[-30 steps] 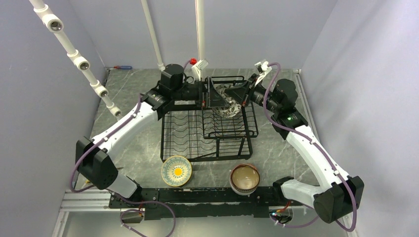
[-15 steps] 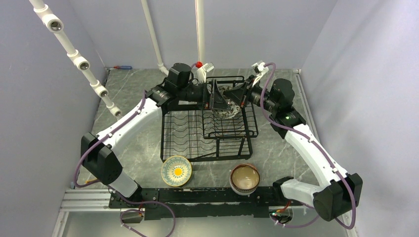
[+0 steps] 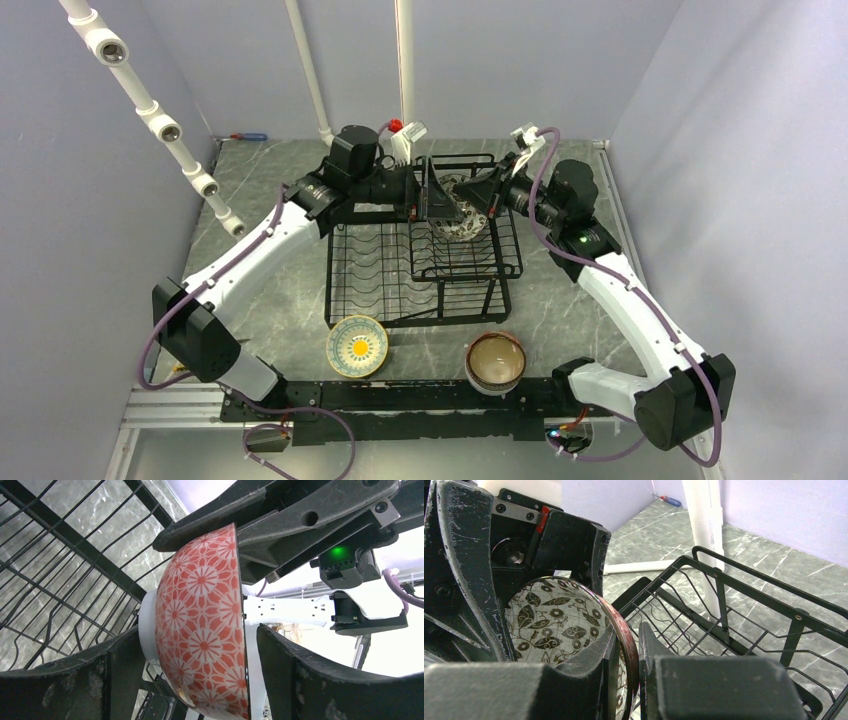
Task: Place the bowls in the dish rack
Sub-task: Place the bowl in the dish rack.
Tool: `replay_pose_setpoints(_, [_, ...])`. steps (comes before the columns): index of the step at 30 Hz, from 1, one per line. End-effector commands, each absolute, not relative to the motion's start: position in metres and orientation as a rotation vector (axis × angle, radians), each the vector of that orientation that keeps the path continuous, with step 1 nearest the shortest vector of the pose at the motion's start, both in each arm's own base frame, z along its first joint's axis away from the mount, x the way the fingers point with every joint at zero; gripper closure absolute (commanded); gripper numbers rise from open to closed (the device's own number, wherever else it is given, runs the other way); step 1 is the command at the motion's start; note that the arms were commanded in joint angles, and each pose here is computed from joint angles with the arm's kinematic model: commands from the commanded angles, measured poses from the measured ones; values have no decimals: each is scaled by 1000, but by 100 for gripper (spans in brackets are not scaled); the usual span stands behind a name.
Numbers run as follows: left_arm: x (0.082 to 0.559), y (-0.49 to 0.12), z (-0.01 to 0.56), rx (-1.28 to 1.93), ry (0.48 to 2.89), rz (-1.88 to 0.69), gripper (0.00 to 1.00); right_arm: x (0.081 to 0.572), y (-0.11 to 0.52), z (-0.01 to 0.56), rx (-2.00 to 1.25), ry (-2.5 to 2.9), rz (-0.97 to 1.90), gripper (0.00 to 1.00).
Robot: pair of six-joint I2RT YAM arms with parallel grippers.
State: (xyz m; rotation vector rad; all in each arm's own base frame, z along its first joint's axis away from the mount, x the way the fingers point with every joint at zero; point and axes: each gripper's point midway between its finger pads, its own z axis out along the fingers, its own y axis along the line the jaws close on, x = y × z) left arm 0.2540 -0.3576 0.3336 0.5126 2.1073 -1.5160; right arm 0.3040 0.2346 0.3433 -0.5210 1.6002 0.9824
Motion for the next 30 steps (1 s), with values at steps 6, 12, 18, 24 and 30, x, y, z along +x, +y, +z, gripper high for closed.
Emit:
replay_pose_setpoints(6, [247,-367,345,557,2040,-1641,35,295,232,378,-519,1487,984,100])
replay_pose_setpoints(12, [251,-362,346,558,2045,-1563,65,297,229,375,-509,1498,958,100])
replay_pose_setpoints(18, [261,-355,335,552,2076,-1436,97,298,228,375,-503,1496,950,89])
replay_pose_setpoints(24, [281,-342,328,525,2092,-1259,97,299,228,373,-505,1502,946,62])
replay_pose_setpoints(30, [297,-332,342,520,2029,-1164,97,299,226,371,-497,1511,938,52])
